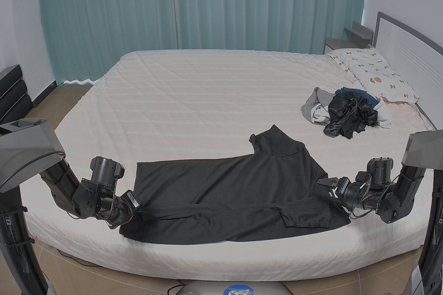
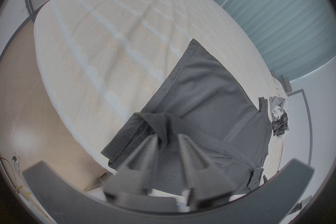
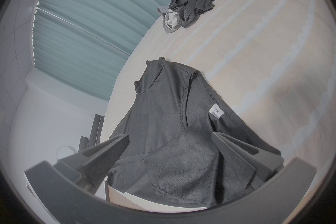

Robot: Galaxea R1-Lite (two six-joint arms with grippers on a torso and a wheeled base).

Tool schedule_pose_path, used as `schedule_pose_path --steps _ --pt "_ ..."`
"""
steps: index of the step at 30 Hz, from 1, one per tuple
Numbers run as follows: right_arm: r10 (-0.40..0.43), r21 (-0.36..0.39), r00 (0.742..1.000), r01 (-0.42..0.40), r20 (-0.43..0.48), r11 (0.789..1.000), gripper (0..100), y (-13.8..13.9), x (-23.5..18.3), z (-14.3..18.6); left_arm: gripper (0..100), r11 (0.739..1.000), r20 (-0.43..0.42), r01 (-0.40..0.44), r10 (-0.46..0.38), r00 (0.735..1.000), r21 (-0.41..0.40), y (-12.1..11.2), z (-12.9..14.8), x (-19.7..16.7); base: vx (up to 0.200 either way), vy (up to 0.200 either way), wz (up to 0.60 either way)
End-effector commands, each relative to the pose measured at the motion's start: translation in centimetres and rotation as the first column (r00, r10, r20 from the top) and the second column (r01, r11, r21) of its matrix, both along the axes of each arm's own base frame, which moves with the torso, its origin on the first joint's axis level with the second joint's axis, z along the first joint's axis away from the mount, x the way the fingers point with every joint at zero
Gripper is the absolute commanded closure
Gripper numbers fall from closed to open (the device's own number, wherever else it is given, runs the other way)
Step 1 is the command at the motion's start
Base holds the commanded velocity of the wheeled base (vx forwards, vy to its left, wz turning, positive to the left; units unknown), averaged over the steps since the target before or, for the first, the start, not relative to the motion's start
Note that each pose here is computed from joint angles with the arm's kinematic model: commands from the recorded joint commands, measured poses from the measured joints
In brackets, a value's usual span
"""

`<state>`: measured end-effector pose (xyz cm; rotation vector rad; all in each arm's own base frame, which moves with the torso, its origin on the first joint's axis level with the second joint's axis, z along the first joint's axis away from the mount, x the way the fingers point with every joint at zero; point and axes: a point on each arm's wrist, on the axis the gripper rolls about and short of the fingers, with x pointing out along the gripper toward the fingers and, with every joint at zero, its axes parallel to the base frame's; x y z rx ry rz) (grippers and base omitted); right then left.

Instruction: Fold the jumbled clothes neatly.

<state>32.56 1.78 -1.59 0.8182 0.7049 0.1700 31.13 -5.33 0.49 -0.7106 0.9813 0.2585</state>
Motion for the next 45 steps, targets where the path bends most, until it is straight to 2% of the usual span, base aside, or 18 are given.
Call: schedule_pose_path --steps 1,9,17,24,29,45 --pt "0.001 0.0 1.0 -0.001 0.0 1.0 0 0.0 0.0 0.0 100 1.0 0.012 -0.011 0.011 1.0 -0.004 0.2 0.1 0.3 0.0 0.0 0.0" --pt "0.001 0.0 1.0 -0.001 0.001 1.0 0 0.0 0.0 0.0 100 0.999 0.043 -0.045 0.045 0.998 -0.01 1.1 0.5 1.1 0.0 0.0 0.0" --pt "0.001 0.0 1.0 -0.001 0.0 1.0 0 0.0 0.0 0.0 100 0.992 0.086 -0.12 0.123 0.989 -0.05 2.3 0.1 2.0 0.0 0.0 0.0" --pt "0.003 -0.001 1.0 -0.003 -0.003 1.0 0 0.1 0.0 -0.1 100 0.991 0.063 -0.129 0.132 0.989 -0.048 2.4 -0.9 2.5 0.0 0.0 0.0" --pt "0.003 -0.001 1.0 -0.003 -0.004 1.0 0 0.1 0.0 -0.1 100 0.985 0.065 -0.158 0.162 0.985 -0.069 2.5 -0.8 2.9 0.0 0.0 0.0" --pt "-0.009 -0.008 1.0 0.009 0.01 1.0 0 -0.2 0.1 0.2 100 0.983 0.059 -0.173 0.177 0.982 -0.069 2.9 -1.2 3.1 0.0 0.0 0.0"
